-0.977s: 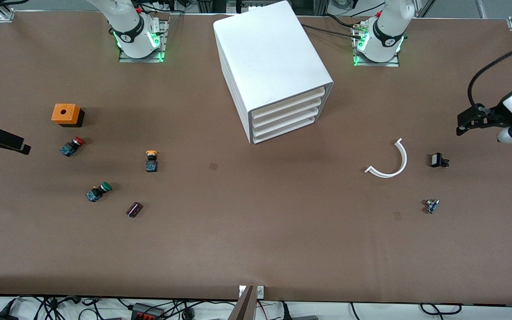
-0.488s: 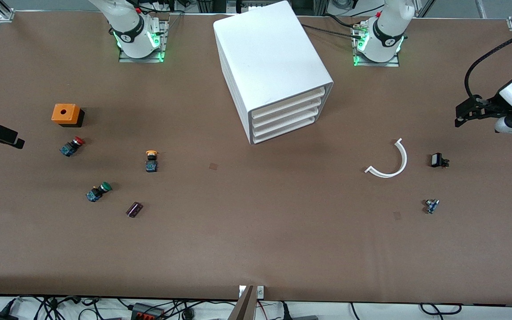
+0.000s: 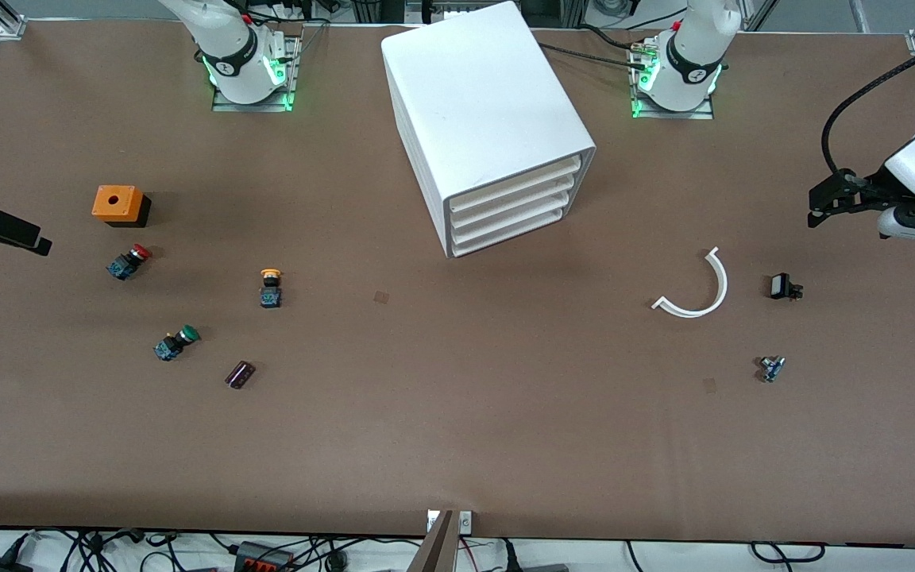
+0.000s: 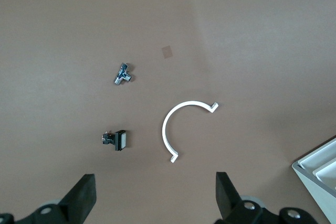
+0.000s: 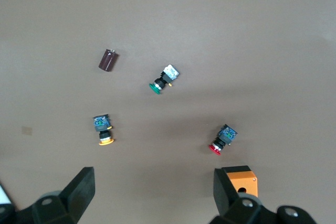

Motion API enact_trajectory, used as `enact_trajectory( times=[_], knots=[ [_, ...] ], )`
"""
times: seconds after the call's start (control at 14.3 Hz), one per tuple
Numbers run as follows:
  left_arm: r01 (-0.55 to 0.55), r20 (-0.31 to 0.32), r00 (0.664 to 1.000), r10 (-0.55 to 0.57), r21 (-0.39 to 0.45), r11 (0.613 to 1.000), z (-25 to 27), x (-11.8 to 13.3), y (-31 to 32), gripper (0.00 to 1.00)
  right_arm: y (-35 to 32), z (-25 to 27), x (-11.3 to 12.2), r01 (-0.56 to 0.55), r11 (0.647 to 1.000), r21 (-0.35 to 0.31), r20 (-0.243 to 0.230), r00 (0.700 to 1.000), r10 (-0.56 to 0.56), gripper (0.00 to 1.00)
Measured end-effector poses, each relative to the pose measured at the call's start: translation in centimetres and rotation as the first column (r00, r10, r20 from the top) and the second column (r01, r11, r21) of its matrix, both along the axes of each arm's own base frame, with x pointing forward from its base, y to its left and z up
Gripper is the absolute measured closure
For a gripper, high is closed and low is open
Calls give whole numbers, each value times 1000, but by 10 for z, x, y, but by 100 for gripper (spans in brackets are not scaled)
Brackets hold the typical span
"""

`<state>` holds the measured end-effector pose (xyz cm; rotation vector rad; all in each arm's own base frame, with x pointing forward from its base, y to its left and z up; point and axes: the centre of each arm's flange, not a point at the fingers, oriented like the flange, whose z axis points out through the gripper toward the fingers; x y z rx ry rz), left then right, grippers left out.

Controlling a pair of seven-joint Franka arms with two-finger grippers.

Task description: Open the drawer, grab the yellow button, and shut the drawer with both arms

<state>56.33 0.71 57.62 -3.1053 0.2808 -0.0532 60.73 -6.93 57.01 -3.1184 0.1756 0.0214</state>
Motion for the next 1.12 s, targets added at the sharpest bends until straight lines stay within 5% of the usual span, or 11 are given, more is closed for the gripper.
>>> enact_trajectory(
  times=[0.35,1.12],
  knots=[
    [4,1,1000,-4,0,1000,1,0,-2,0,4,7,-21,-12,1000,-19,8,1000,12,0],
    [14,6,1000,-14,0,1000,4,0,-8,0,5,2,-23,-16,1000,-18,-4,1000,16,0]
  ],
)
